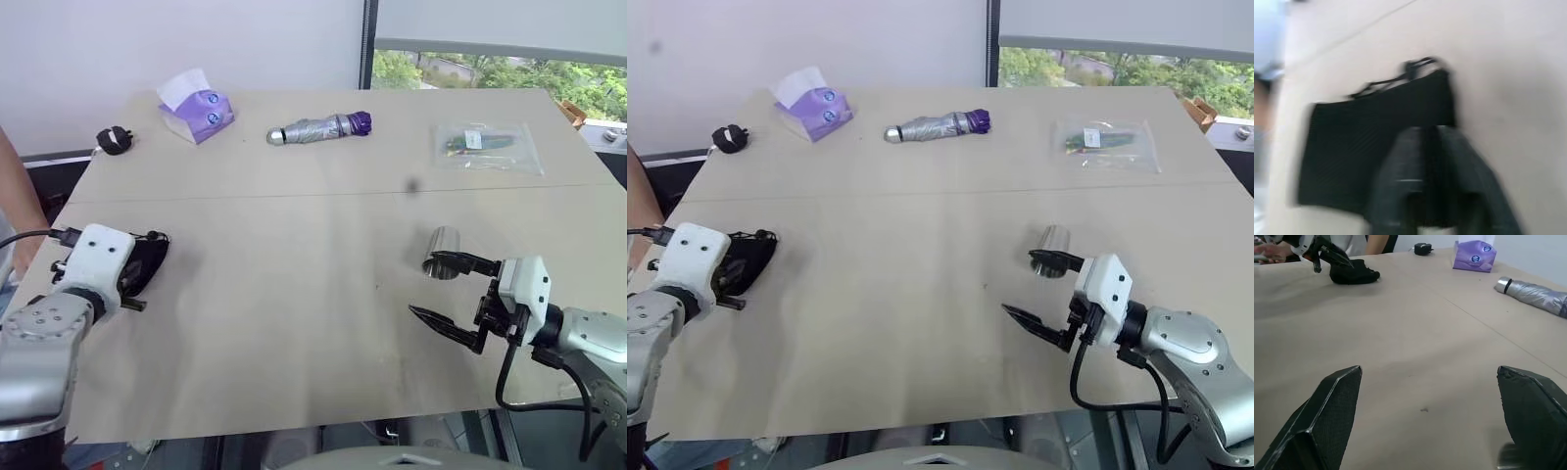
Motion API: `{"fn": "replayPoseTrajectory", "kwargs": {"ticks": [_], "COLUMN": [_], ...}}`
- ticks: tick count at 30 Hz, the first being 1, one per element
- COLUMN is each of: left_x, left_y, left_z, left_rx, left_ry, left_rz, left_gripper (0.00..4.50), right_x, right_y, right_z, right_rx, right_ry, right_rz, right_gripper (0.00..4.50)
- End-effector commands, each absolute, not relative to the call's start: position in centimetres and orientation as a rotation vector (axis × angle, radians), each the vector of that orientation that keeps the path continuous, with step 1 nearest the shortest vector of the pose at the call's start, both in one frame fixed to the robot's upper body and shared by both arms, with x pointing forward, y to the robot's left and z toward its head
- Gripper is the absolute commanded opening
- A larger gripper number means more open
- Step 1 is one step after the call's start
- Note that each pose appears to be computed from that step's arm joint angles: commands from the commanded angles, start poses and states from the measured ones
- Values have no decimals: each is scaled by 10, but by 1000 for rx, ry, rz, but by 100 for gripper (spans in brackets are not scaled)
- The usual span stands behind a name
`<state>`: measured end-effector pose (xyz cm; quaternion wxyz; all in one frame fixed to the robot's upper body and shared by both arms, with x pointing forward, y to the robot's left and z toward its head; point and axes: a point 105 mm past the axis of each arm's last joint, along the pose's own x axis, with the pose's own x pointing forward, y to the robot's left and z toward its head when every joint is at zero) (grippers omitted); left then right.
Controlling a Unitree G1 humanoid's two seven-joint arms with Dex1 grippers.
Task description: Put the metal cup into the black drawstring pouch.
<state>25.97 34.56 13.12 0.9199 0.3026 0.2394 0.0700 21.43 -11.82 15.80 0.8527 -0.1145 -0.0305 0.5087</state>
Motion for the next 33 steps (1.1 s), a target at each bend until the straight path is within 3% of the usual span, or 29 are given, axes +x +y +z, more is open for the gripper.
{"fn": "replayPoseTrajectory", "kwargs": {"ticks": [1, 8, 33], "left_x": [264, 264, 266], "left_y": [338, 352, 373], "left_z": [140, 135, 124], "left_rx": [770, 871, 1054], "left_ry": [456, 496, 497], "left_rz": [203, 319, 434], "left_gripper": [273, 273, 273], "right_x": [202, 195, 197], "right_y": [-113, -107, -108], "right_z": [171, 177, 176], "right_rx": [-262, -258, -261], "right_ry": [-133, -157, -138], "right_rz": [1153, 1264, 1251], "right_gripper": [450, 450, 450]}}
